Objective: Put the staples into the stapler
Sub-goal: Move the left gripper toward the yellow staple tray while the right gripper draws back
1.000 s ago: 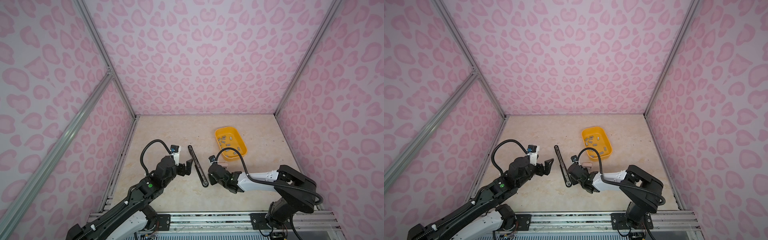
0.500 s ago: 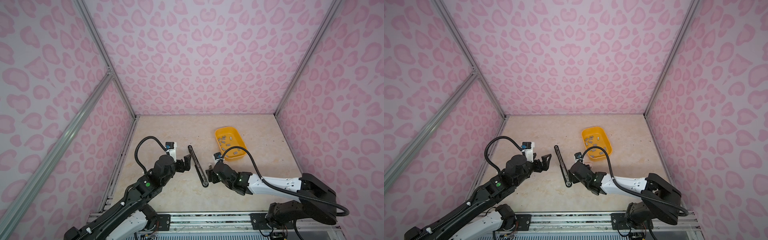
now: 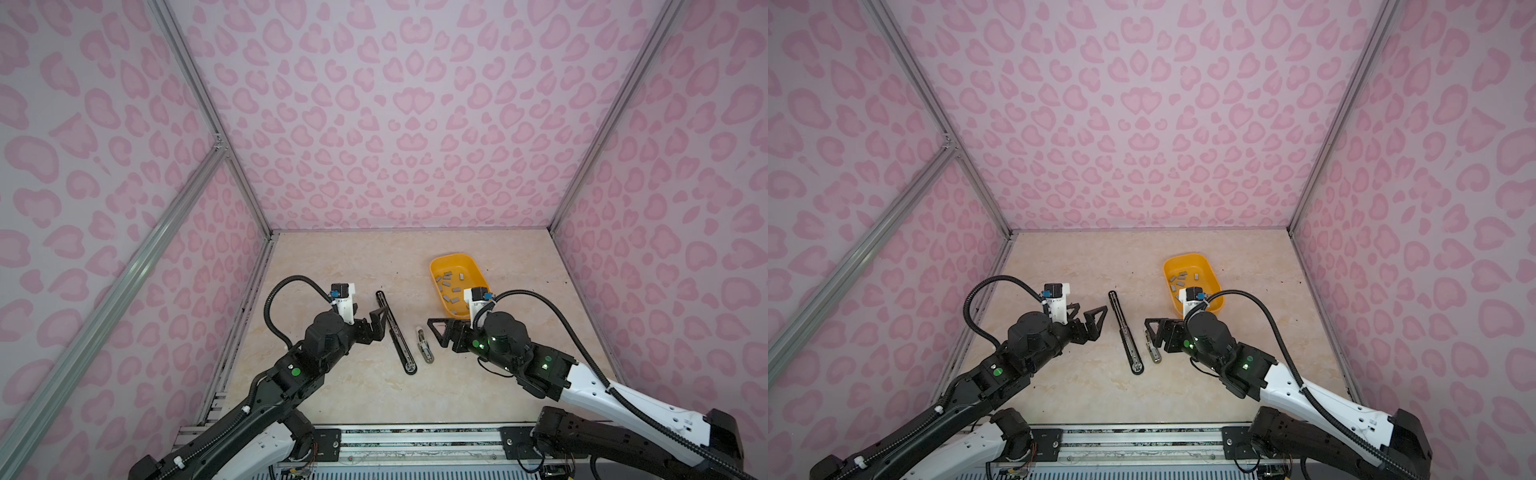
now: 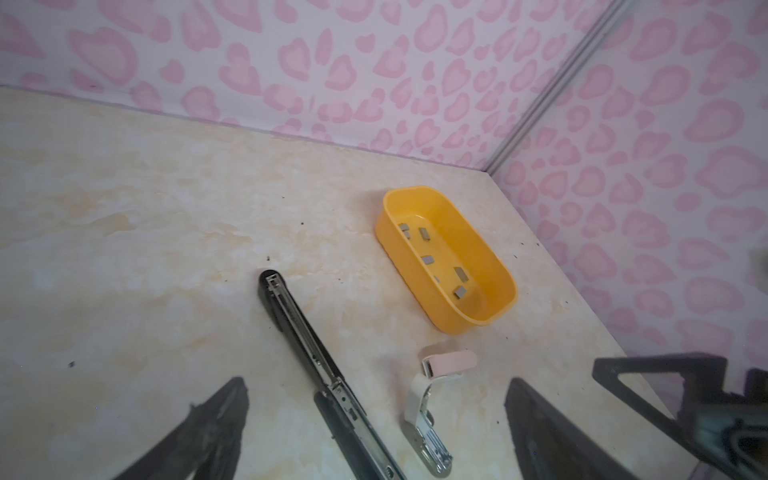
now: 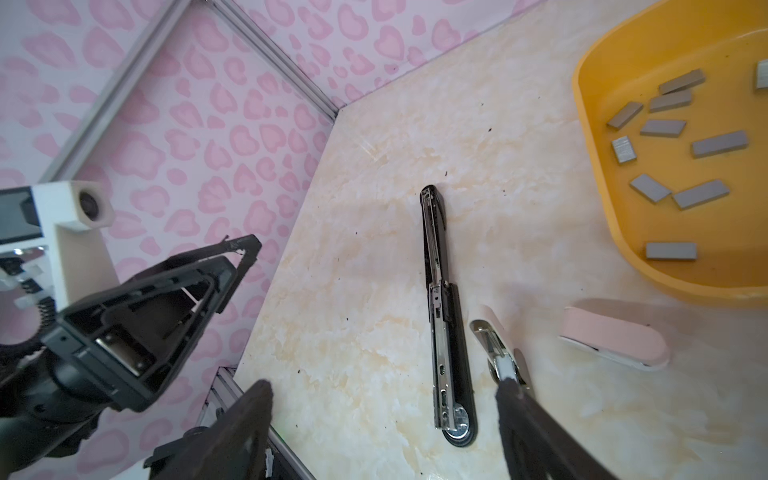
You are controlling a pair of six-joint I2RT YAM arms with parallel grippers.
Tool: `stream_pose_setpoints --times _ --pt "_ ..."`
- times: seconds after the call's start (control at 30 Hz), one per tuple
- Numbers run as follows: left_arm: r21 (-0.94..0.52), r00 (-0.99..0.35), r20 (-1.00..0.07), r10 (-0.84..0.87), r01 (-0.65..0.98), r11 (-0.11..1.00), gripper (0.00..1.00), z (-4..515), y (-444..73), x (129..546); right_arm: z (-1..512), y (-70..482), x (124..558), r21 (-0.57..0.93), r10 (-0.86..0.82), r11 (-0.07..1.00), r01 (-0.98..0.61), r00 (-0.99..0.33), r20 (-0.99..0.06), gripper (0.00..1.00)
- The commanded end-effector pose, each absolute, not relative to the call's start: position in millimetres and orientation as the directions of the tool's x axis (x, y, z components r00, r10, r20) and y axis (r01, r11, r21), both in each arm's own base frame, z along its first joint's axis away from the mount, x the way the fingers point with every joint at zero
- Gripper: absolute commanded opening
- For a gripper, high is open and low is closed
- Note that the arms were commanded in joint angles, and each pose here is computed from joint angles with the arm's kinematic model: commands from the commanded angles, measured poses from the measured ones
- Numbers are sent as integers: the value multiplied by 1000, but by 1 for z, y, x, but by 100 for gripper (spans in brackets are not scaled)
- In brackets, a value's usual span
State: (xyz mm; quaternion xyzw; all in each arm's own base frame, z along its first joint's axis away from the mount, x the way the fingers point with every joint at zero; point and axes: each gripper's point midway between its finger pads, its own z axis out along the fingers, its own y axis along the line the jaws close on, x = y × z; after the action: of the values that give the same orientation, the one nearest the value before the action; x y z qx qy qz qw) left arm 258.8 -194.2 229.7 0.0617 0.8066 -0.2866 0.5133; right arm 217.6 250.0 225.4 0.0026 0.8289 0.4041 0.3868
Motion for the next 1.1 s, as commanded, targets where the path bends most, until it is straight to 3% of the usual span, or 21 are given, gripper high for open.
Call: stream_pose_setpoints --times 0.0,0.1,0.13,0.23,0.33,0.37,0.5,0.57,0.73,1.07 --pt "-360 -406 -904 -136 547 756 97 248 -222 257 227 249 206 698 313 626 -347 -708 -633 87" --pt "-307 -371 -926 -66 640 704 100 245 -246 254 213 235 211 678 325 679 -281 -713 -622 90" --pt "-269 -340 -940 -22 703 659 96 246 -260 247 210 231 212 670 319 694 -263 -722 -614 89" --pt "-70 -176 -971 159 853 517 93 242 -301 221 201 215 215 640 318 732 -232 -715 -622 88" --pt "77 -99 -944 314 861 504 97 229 -321 222 193 188 219 585 317 786 -202 -680 -661 88" --pt "76 -117 -928 355 871 486 99 222 -327 223 190 179 221 569 322 802 -183 -669 -670 88" --pt "9 -122 -861 494 967 255 77 210 -361 200 174 135 227 513 356 853 -99 -607 -710 90" --pt "-3 -136 -840 525 969 245 72 199 -370 205 158 114 230 452 340 892 -23 -626 -702 89" --pt "-20 -126 -766 630 985 173 69 163 -386 209 125 84 235 384 345 919 90 -653 -674 86" --pt "-24 -66 -697 714 997 69 63 133 -409 212 94 53 236 407 448 887 218 -617 -647 86"
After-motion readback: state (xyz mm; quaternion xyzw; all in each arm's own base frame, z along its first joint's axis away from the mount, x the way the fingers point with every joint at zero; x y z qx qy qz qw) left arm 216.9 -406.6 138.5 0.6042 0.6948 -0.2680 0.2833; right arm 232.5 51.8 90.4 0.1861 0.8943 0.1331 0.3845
